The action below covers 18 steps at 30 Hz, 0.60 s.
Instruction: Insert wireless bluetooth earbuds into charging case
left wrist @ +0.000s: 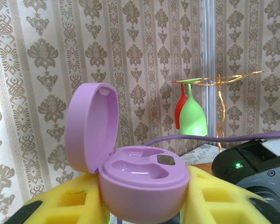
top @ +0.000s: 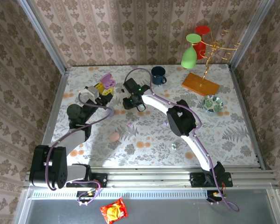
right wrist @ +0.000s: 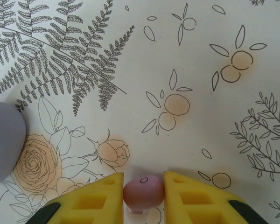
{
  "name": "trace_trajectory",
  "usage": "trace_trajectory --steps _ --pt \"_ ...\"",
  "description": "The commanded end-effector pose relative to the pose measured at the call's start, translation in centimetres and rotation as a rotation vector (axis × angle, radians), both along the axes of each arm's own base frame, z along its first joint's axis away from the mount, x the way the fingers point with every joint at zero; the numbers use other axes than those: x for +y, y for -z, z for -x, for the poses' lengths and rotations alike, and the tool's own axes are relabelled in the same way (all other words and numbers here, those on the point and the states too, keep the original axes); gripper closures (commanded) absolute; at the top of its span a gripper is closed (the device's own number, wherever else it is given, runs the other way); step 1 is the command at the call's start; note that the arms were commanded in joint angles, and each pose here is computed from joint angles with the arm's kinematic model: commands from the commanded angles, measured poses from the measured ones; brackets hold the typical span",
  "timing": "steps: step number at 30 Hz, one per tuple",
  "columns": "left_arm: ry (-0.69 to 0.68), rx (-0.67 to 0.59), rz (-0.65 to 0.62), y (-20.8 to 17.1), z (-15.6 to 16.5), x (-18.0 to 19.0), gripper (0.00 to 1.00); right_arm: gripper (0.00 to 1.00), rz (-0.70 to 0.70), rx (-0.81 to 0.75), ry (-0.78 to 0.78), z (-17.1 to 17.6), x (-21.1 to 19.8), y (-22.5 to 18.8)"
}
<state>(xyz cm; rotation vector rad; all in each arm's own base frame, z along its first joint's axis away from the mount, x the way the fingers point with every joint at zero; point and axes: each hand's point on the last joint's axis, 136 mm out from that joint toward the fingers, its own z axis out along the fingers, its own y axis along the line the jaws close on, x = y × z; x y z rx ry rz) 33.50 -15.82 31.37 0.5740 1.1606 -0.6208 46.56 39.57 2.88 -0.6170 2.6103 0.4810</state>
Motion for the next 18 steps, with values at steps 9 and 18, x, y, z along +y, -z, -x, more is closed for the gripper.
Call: trace_trajectory --steps 9,18 --pt "0.036 -0.067 -0.003 -1.5 1.0 -0.2 0.69 0.74 -0.018 -0.015 -0.101 4.9 -2.7 -2.5" --pt "0.043 -0.059 -0.008 -1.1 1.2 -0.3 0.69 0.72 0.042 0.080 -0.114 11.5 -8.3 -0.2"
